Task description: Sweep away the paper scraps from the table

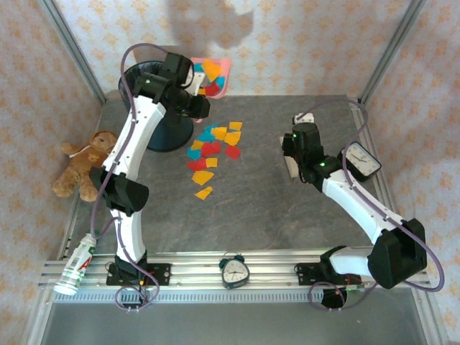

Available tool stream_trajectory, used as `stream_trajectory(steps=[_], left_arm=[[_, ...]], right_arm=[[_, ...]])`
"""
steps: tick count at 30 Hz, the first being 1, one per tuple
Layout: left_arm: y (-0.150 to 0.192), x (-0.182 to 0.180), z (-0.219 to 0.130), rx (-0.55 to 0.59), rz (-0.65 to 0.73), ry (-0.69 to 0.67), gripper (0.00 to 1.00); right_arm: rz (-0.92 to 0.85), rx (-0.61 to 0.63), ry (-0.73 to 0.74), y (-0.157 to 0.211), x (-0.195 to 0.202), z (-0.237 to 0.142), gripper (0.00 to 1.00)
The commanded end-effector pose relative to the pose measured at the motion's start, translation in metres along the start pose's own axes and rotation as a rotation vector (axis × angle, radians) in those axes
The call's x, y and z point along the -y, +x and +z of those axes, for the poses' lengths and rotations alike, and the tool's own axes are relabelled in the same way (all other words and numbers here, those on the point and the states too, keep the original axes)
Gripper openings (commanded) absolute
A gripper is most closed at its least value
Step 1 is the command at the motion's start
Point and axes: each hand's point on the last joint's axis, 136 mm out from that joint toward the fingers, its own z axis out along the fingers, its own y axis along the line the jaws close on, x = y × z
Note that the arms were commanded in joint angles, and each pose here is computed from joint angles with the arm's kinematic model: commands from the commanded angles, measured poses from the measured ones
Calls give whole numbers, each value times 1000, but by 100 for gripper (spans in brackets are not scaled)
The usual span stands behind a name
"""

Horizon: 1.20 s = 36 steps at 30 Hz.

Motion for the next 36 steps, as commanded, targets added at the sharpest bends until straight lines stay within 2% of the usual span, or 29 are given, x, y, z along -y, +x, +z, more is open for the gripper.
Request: stream_trajectory(steps=[1, 6, 16, 24, 29, 36], left_arm=[[-26, -1, -29, 121, -92, 61, 0], [-49, -20, -40, 219, -205, 94, 0], [-73, -61, -47, 319, -421, 155, 0], [-92, -76, -57, 408, -601, 292, 0], [-105, -84, -56, 469, -746, 434, 0], [-117, -81, -57, 511, -865, 584, 0]], right_arm=[[25, 24, 3, -11, 2, -3, 0], [22, 15, 4, -8, 2, -2, 0], [24, 11, 2, -9, 2, -3, 0], [39, 15, -2, -10, 2, -7, 0], [46, 14, -4, -10, 2, -7, 0], [46, 9, -2, -7, 3, -8, 0]])
